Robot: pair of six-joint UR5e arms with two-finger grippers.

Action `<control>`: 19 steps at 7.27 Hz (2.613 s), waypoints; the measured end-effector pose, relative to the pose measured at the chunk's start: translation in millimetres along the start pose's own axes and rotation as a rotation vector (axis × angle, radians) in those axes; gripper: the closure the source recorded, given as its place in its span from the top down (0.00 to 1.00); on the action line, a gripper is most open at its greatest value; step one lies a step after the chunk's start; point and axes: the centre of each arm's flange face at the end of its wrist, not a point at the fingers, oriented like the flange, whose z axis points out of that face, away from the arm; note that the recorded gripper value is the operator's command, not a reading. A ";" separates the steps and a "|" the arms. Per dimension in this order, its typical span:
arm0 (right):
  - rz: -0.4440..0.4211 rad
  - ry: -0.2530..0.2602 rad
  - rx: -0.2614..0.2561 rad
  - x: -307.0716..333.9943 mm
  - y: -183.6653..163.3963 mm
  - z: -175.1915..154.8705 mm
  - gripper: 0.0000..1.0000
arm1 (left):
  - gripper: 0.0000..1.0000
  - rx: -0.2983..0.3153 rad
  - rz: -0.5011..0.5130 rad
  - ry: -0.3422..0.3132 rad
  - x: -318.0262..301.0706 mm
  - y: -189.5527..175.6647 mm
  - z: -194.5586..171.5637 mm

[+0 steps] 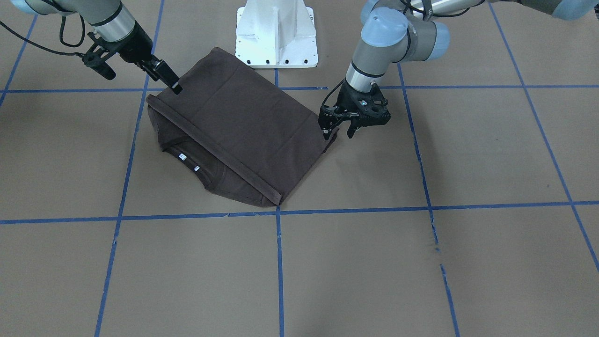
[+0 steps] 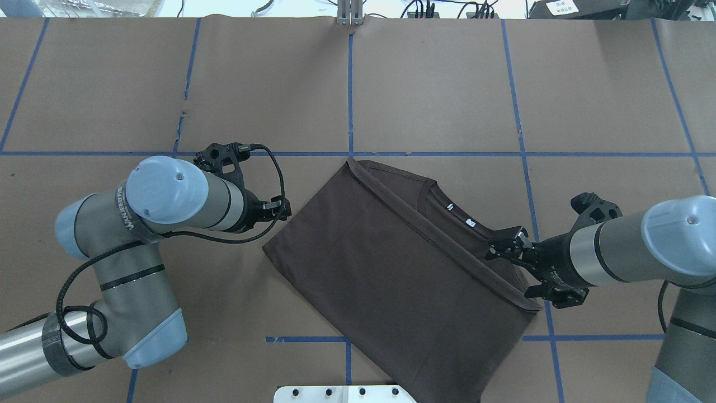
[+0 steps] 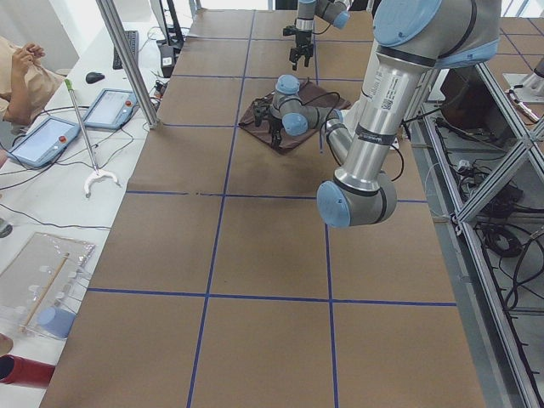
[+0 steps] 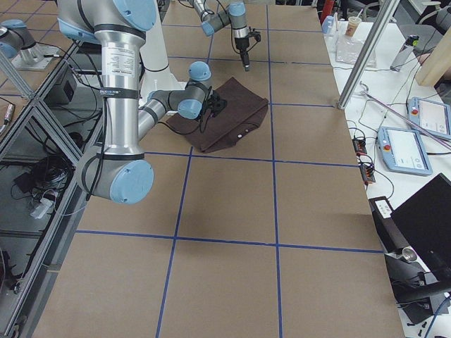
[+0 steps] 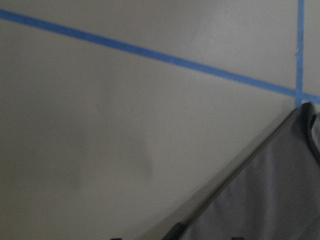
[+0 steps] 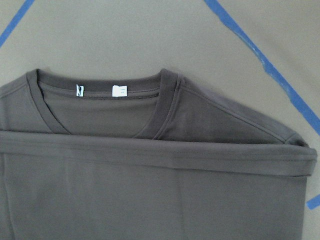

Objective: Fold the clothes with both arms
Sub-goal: 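Grasp the shirt's far corner with the left gripper while the right gripper holds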

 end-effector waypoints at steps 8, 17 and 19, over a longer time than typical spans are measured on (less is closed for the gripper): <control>0.006 0.004 0.009 0.2 -4.9 3.1 1.00 | 0.00 -0.040 0.027 -0.061 -24.7 23.9 30.3; 0.010 -0.017 0.014 -5.1 -8.0 -5.9 1.00 | 0.00 0.131 0.085 0.011 -8.1 -94.0 -22.9; 0.014 -0.023 0.019 -6.4 -11.0 -8.3 1.00 | 0.00 0.228 0.067 0.055 10.6 -183.9 2.6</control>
